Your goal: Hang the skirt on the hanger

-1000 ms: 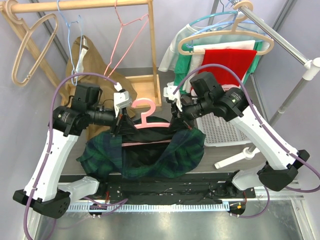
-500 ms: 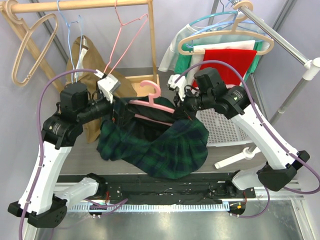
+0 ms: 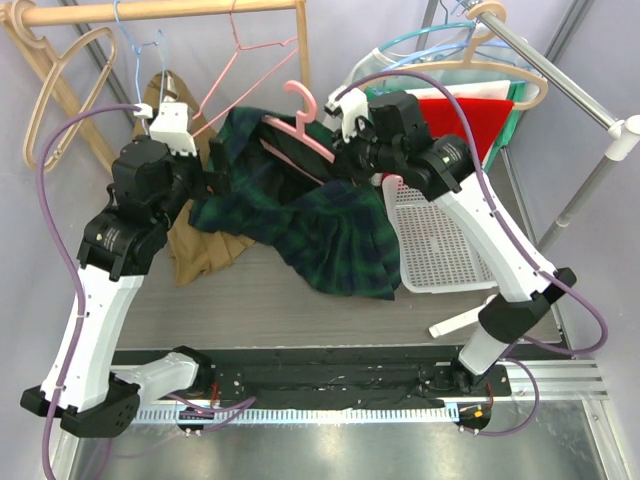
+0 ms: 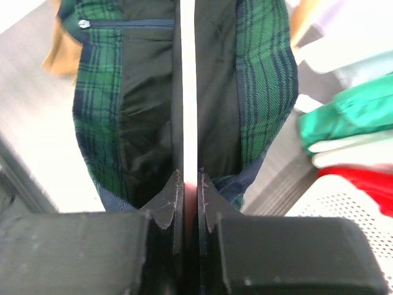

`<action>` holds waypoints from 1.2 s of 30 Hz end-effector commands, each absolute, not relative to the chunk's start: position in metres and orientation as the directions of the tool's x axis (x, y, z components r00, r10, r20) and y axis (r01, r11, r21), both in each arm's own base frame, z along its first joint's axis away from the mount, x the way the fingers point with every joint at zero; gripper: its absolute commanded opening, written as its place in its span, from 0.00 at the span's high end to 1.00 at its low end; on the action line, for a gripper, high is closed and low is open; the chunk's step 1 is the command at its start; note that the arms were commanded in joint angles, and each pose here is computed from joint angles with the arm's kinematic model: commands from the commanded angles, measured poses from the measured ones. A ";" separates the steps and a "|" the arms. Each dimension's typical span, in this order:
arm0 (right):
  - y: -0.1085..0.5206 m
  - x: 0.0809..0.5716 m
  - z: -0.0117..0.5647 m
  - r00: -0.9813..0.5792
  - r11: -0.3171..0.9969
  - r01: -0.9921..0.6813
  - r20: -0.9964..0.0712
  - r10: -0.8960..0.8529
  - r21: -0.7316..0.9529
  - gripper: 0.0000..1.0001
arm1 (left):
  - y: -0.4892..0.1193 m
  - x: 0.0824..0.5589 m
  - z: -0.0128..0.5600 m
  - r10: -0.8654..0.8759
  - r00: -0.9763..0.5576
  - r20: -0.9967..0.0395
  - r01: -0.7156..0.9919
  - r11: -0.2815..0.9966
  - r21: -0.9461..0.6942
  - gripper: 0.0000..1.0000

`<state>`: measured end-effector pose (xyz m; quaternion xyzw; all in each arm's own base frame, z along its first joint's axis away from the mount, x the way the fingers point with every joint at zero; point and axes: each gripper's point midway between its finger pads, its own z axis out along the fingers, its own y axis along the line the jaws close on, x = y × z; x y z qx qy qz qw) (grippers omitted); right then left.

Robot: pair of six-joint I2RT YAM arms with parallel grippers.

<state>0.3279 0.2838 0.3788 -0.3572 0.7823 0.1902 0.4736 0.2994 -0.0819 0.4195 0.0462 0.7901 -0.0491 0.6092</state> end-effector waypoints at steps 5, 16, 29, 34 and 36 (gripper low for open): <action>0.270 0.373 0.474 -0.145 0.844 -0.534 -0.979 -0.145 -0.046 0.99 | -0.049 0.311 0.445 -0.064 -0.164 -0.984 -0.089 0.995 -0.050 0.00; 0.266 0.386 0.504 -0.061 0.882 -0.472 -0.997 -0.047 -0.013 0.99 | -0.051 0.325 0.450 -0.046 -0.148 -0.988 -0.103 0.994 -0.031 0.00; 0.307 0.398 0.526 0.026 0.809 -0.588 -0.999 0.037 0.015 0.99 | -0.056 0.322 0.452 -0.051 -0.140 -0.989 -0.068 0.997 -0.042 0.00; 0.302 0.409 0.546 0.110 0.841 -0.539 -0.988 0.110 0.034 0.99 | -0.058 0.322 0.451 -0.063 -0.143 -0.988 -0.061 0.997 -0.054 0.00; 0.299 0.414 0.551 0.128 0.858 -0.511 -0.983 0.128 0.045 0.99 | -0.058 0.322 0.450 -0.063 -0.146 -0.987 -0.060 0.997 -0.055 0.00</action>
